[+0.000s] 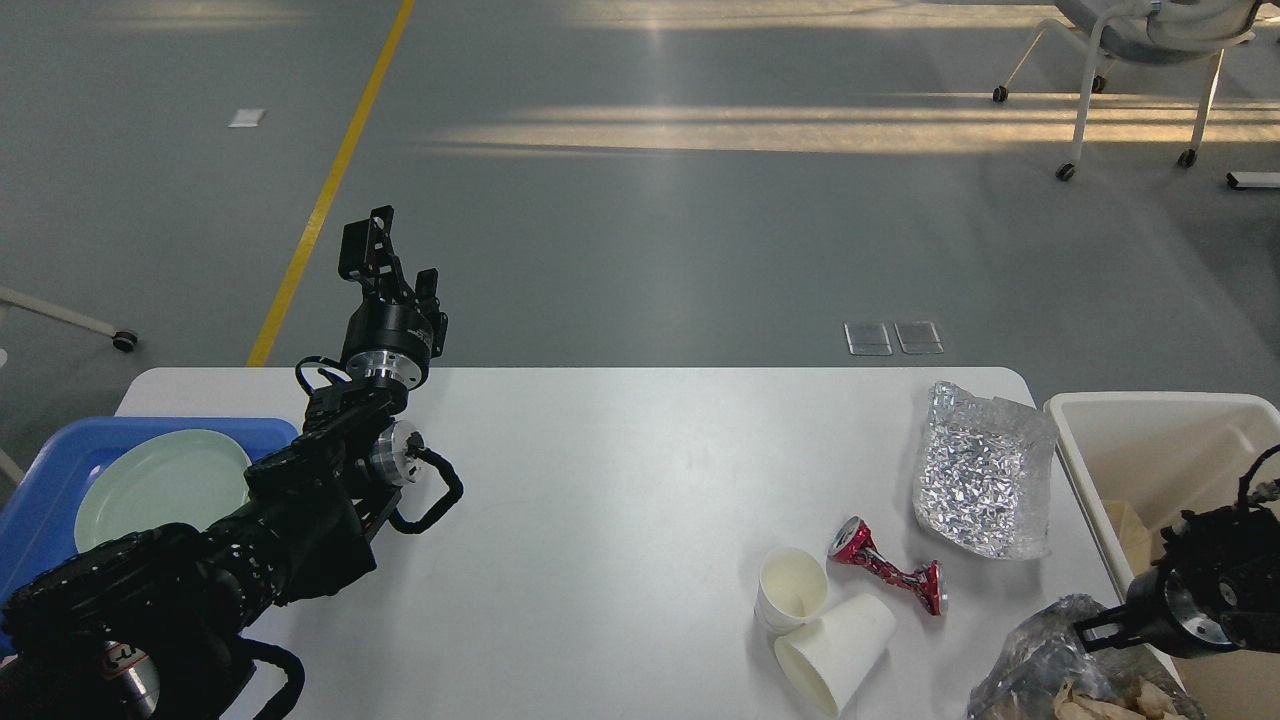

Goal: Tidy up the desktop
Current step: 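Bring the right gripper down to the foil tray of crumpled paper, then grasp the foil tray edge with the right gripper and lift it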

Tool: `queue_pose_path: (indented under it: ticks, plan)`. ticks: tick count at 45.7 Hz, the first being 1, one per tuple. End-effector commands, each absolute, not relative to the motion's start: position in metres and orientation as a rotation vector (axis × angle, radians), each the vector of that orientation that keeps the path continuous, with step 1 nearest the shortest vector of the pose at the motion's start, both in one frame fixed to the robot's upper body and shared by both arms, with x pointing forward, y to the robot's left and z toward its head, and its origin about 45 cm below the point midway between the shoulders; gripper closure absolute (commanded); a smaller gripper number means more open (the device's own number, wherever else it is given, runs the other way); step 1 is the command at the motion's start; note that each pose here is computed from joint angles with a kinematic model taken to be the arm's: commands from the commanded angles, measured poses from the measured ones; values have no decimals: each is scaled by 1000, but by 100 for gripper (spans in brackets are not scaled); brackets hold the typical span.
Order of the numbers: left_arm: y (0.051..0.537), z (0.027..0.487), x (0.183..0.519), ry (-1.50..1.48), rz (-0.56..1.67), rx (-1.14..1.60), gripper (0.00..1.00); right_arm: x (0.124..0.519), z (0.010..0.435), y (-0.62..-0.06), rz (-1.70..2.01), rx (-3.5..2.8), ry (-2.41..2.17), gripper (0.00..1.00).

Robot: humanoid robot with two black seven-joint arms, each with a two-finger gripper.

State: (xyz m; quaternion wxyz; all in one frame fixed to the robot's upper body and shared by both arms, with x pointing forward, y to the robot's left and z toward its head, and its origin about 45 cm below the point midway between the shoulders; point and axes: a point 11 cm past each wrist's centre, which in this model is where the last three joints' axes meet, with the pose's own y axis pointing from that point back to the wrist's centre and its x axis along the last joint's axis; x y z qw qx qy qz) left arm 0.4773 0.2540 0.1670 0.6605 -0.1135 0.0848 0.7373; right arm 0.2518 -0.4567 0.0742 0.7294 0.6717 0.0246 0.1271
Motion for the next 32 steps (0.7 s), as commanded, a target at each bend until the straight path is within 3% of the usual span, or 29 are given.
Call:
queue_pose_path:
  ticks: [1, 3, 8, 32]
  plan:
    - [254, 167, 478, 191, 1668, -257, 2, 254, 76, -453, 286, 1516, 51, 69]
    - [254, 167, 478, 191, 1668, -257, 2, 254, 77, -451, 284, 1535, 52, 74]
    - [254, 167, 478, 192, 1666, -258, 2, 255, 77, -451, 283, 1558, 47, 100]
    - [254, 167, 478, 191, 1668, -257, 2, 259, 88, -446, 273, 1645, 59, 100]
